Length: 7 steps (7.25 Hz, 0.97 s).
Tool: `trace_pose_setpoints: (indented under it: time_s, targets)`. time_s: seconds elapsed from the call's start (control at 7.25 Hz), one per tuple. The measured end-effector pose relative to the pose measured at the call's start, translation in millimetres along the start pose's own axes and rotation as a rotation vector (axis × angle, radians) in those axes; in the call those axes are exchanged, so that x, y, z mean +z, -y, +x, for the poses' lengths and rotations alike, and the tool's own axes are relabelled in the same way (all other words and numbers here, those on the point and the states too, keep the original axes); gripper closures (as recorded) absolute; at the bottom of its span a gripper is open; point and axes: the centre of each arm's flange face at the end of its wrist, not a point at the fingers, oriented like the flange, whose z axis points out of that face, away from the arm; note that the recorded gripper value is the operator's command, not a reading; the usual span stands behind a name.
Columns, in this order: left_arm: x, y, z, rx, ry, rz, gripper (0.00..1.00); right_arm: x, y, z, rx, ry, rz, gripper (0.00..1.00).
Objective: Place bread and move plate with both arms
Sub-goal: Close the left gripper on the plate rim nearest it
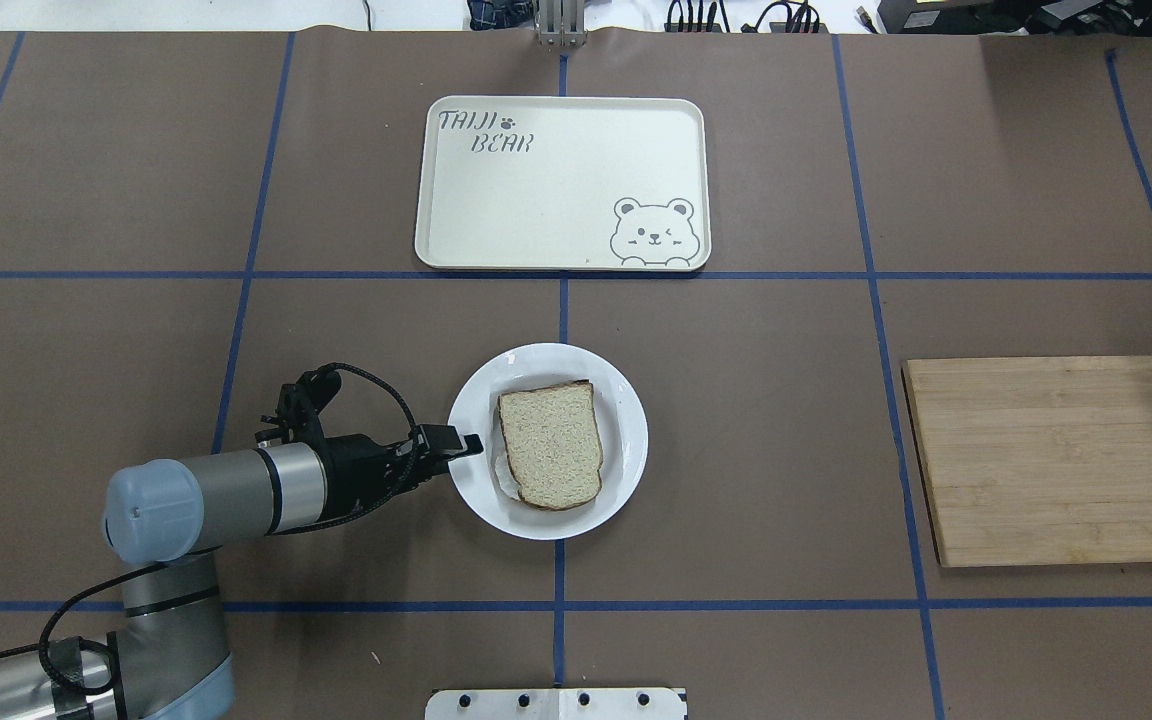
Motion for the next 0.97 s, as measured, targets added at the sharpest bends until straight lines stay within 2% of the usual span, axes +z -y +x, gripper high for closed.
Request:
trace_pose_setpoints:
  time_s: [0.28,0.69,0.97]
  targets:
    - [4.3,-5.2,1.1,-0.001,-0.001,-0.008,0.52,0.3,-0.2,0.3,0.002,0.000,-0.001,0.00]
    - [7.7,-5.8,-0.2,-0.002,0.003,-0.008,0.68,1.5,0.3,0.1,0.001,0.000,-0.004,0.00]
    - [9.1,-5.6,-0.9,-0.002,0.001,-0.009,0.90,0.6,3.3,-0.8,0.002,0.000,-0.003,0.00]
